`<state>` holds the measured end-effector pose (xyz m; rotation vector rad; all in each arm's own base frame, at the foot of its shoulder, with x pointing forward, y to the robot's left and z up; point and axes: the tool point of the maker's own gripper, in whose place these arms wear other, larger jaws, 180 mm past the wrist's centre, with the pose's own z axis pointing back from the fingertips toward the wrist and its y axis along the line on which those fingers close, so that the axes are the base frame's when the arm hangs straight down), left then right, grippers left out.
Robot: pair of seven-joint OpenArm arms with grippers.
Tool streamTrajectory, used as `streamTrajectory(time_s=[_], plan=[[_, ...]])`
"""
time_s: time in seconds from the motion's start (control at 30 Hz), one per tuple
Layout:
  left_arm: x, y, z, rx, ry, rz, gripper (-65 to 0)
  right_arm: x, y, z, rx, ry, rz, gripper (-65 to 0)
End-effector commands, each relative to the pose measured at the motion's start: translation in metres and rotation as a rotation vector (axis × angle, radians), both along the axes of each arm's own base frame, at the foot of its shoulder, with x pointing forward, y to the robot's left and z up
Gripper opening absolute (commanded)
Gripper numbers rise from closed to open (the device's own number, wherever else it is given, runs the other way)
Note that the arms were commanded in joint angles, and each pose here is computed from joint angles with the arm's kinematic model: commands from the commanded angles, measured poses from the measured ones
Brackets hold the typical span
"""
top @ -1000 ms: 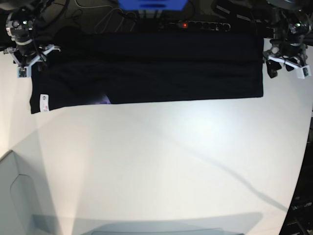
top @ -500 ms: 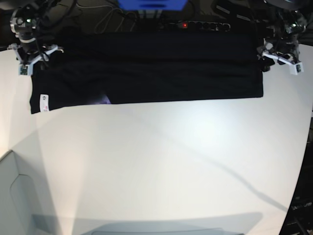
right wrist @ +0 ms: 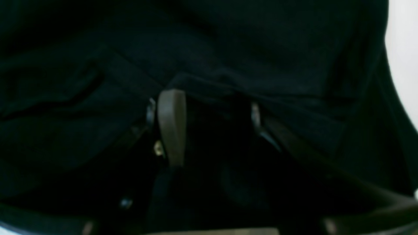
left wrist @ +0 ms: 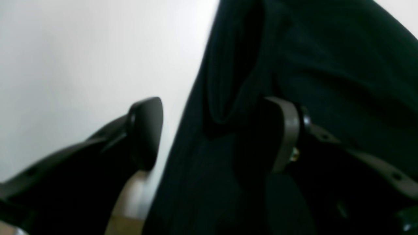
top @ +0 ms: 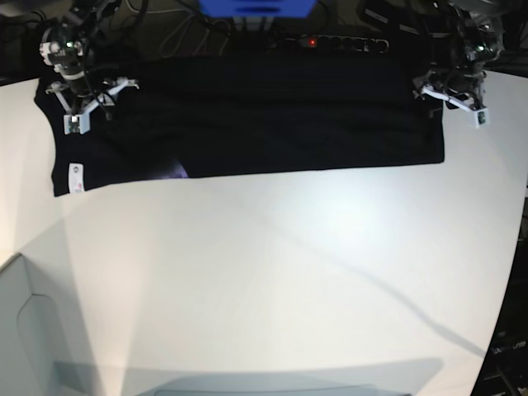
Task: Fold the T-shirt properly
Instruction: 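Grasp the folded strip's ends with both grippers and adjust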
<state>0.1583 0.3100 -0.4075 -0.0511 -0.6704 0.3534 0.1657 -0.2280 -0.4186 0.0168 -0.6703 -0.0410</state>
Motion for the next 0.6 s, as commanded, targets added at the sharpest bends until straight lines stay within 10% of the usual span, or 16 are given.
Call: streamTrajectory(time_s=[0.0, 0.13, 0.4, 0.57], plan=[[0.004, 0.0, 0.004, 0.007, -0.007, -0.017, -21.1, -0.005, -0.002, -0.003, -0.011, 0.028, 0.018, -39.4], [-0.003, 0.001, -0.006, -0.011, 0.02, -0.002, -25.0, -0.003, -0.007, -0.008, -0.011, 0.038, 0.019, -39.4], [-0.007, 0.003, -0.013, -0.027, 0.037, 0.014, -58.7, -0.004, -0.014, -0.01, -0.021, 0.046, 0.022, -39.4], [-0.007, 0.003, -0.013, -0.022, 0.038, 0.012, -65.0, 0.002, -0.015, -0.008, -0.023, 0.033, 0.02, -39.4]])
